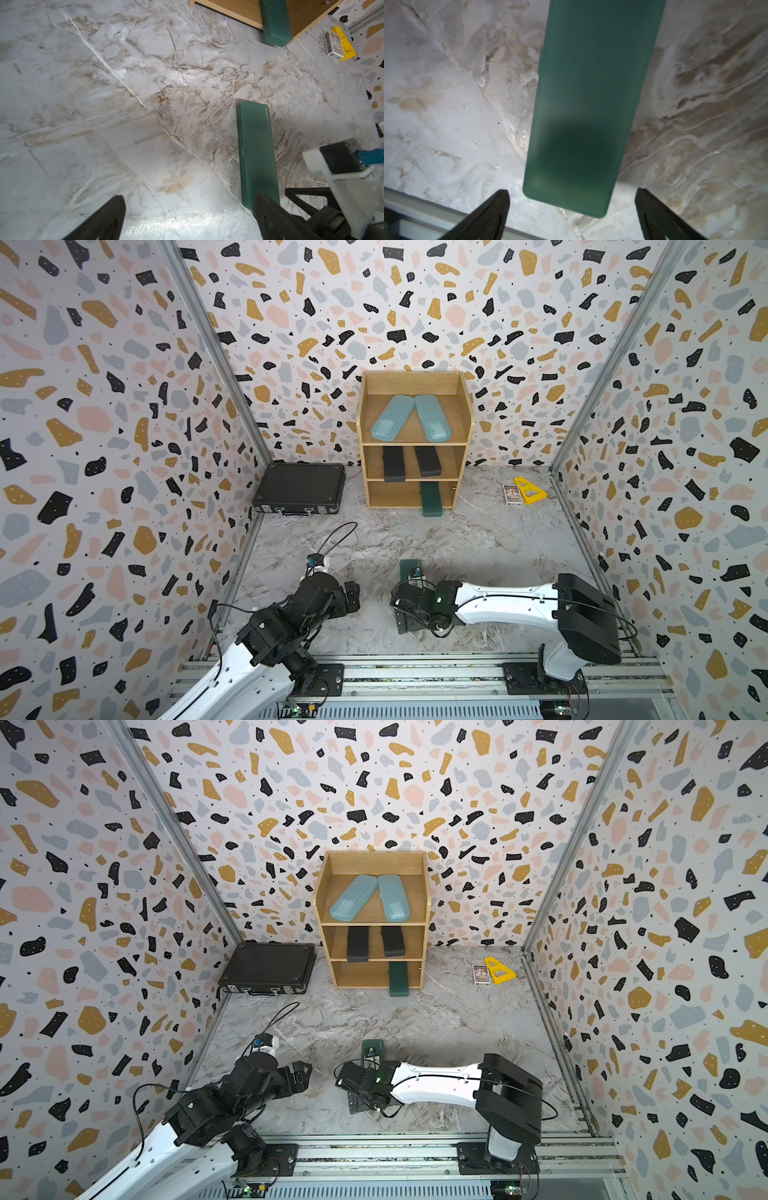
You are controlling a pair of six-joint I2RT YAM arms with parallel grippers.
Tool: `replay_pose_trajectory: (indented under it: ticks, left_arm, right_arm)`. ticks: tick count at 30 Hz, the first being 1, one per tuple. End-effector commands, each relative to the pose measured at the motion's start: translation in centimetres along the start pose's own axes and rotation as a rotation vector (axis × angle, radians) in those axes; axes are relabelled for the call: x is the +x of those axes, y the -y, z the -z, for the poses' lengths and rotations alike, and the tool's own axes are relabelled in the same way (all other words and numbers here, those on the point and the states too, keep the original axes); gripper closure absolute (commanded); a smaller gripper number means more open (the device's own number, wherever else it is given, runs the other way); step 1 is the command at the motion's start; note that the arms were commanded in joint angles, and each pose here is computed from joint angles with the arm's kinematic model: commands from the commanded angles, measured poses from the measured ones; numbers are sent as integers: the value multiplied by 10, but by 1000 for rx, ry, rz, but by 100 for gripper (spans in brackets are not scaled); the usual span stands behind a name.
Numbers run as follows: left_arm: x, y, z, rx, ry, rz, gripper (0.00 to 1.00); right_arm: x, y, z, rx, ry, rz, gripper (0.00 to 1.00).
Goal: Place the pencil cases on the shelf according to color
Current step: Pick up the pencil case from the center of the board.
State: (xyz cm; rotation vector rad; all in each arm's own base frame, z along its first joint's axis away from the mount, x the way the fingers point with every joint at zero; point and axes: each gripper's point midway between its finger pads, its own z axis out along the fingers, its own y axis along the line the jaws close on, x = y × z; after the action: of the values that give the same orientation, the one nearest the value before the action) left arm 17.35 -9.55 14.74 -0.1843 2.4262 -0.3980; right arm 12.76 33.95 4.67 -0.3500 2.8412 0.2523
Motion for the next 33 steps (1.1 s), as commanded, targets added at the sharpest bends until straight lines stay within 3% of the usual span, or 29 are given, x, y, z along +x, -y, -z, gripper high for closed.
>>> replay_pose_trajectory:
  ticks: [1, 11, 19, 26, 33]
  left_arm:
    - [-10, 1, 9, -1, 37, -11, 0]
    - [-12, 4, 14, 30, 49, -9, 0]
    - [-11, 4, 14, 33, 48, -13, 0]
    - [-12, 5, 14, 35, 51, -12, 0]
    - [-11, 5, 14, 36, 48, -15, 0]
  right_arm:
    - [-3, -3, 3, 25, 21, -32, 0]
    - [0, 3, -12, 65, 27, -46, 1]
    - [10, 9, -24, 57, 10, -70, 11]
    - [16, 12, -26, 69, 2, -63, 12]
    - [17, 14, -28, 74, 1, -58, 27]
